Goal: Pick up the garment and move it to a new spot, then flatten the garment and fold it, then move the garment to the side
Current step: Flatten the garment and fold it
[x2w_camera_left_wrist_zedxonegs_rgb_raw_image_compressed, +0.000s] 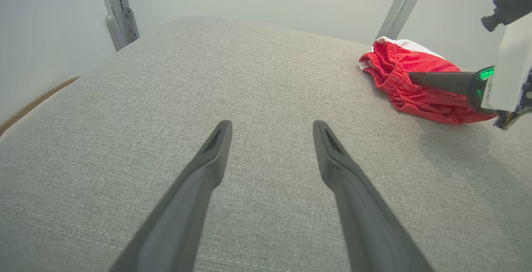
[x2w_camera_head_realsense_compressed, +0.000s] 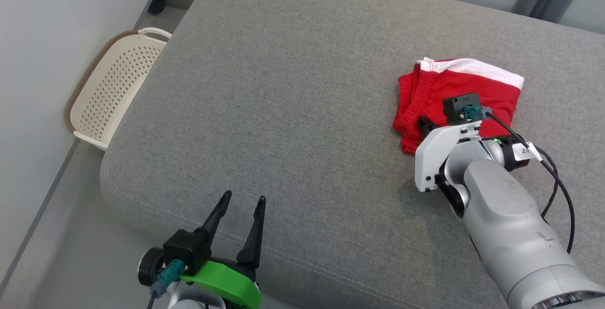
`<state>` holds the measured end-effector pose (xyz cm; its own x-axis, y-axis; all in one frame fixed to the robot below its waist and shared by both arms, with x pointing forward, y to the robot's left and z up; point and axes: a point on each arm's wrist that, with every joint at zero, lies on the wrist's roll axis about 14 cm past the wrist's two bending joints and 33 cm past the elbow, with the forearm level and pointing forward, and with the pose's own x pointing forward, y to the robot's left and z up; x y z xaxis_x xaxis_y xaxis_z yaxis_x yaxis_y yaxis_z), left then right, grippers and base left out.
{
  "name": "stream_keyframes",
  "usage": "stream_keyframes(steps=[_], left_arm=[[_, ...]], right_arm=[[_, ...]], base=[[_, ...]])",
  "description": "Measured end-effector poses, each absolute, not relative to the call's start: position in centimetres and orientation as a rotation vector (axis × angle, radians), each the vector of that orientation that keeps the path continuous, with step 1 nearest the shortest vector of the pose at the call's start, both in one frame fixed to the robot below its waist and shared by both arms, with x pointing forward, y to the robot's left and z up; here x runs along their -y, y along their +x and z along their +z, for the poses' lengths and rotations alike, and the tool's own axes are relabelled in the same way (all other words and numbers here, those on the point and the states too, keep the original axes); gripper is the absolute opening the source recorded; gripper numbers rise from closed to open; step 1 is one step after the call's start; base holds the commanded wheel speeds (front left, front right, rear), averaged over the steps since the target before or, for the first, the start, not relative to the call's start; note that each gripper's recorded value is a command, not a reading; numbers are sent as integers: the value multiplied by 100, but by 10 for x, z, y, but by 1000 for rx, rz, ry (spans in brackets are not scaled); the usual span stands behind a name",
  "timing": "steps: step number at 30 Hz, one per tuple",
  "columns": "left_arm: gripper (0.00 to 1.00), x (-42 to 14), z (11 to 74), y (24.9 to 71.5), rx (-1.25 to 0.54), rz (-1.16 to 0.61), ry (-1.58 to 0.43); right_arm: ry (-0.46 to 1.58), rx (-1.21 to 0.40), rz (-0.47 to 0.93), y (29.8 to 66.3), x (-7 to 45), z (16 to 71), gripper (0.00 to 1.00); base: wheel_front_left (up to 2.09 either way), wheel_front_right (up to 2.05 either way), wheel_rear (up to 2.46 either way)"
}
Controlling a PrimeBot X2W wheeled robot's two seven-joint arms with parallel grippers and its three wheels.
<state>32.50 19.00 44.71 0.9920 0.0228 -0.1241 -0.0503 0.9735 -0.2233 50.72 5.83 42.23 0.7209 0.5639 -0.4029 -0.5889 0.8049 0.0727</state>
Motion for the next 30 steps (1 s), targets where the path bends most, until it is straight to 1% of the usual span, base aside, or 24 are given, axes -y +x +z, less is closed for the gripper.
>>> stream_keyframes(steps=[10, 18, 19, 20, 21, 25, 30], left_arm=[[100, -190, 444, 324, -133, 43, -231], [100, -189, 449, 328, -111, 28, -231], [100, -188, 451, 329, -106, 26, -230], [100, -188, 452, 329, -103, 24, -228], [100, -189, 453, 329, -99, 22, -226], [100, -187, 455, 327, -90, 11, -223], [100, -182, 458, 327, -82, -9, -222]], right_arm=[[-43, -465, 666, 496, -66, 410, 0], [-37, -415, 672, 498, -65, 430, 0], [-32, -411, 666, 498, -63, 434, 33], [-31, -407, 659, 500, -61, 438, 84], [-29, -413, 647, 501, -58, 441, 100], [-29, -429, 596, 511, -43, 459, 100], [-23, -530, 503, 517, -11, 463, 100]], base=[[0, 0, 0], [0, 0, 0], [0, 0, 0], [0, 0, 0], [0, 0, 0], [0, 0, 0], [0, 0, 0]])
